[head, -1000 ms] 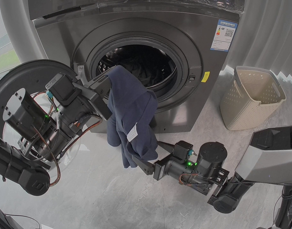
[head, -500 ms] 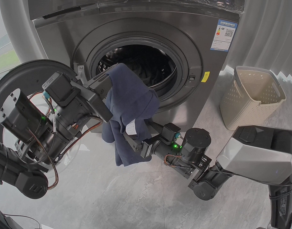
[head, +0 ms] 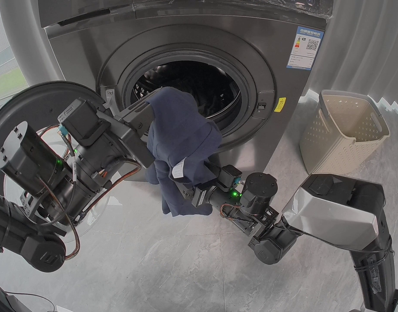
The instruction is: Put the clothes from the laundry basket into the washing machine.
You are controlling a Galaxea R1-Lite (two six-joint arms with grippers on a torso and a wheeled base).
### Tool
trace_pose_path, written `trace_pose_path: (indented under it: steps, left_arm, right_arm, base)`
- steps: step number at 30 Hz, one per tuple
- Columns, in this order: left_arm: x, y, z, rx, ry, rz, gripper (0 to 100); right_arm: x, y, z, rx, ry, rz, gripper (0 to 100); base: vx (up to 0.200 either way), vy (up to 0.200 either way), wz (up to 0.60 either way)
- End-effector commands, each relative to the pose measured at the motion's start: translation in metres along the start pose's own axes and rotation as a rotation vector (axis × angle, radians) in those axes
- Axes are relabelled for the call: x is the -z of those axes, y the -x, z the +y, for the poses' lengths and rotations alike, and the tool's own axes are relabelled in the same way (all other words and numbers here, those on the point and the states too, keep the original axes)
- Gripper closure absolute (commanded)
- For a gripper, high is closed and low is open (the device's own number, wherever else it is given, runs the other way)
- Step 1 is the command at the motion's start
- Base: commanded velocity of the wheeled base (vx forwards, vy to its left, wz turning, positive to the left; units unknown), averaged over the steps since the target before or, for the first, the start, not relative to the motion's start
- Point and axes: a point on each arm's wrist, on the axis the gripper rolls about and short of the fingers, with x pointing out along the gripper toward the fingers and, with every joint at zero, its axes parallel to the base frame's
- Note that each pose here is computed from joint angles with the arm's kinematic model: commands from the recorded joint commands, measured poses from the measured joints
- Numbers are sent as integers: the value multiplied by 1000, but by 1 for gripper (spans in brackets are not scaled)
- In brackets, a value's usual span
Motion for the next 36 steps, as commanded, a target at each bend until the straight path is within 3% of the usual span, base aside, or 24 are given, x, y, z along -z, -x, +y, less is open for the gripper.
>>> trace_pose_path:
  steps: [1, 2, 3, 10, 17, 22, 26, 29, 31, 36]
  left_arm:
    - [-2, -1, 1, -4, 1, -9, 100]
    - [-2, -1, 1, -4, 1, -9, 100]
    - [-2, -1, 3, -11, -1, -11, 100]
    - [1, -1, 6, -24, -4, -1, 100]
    - [11, 4, 31, -106, -33, 41, 100]
    - [26, 6, 36, -141, -30, 94, 100]
    - [44, 11, 41, -176, -31, 159, 100]
    - [62, 21, 40, -179, -22, 240, 100]
    - [73, 26, 39, -177, -32, 288, 100]
    - [81, 27, 41, -179, -33, 316, 100]
  right_arm:
    - [9, -2, -2, 3, 1, 10, 0]
    - [9, -2, -2, 3, 1, 10, 0]
    - [7, -2, -2, 5, 1, 4, 100]
    - [-14, -3, -2, 6, 1, -46, 100]
    - [-51, 6, -21, 85, 12, -109, 100]
    - [-82, 11, -29, 118, 19, -171, 100]
    - [-99, 15, -25, 118, 18, -204, 100]
    - [-108, 16, -19, 104, 15, -221, 100]
    - [-111, 16, -16, 96, 12, -229, 100]
    - [-117, 17, -9, 81, 6, -244, 100]
  base:
    - [0, 0, 0]
    - [0, 0, 0]
    - [0, 0, 0]
    - [0, 0, 0]
    - [0, 0, 0]
    - [0, 0, 0]
    - [0, 0, 0]
    - [0, 0, 0]
    - [0, 0, 0]
    - [0, 0, 0]
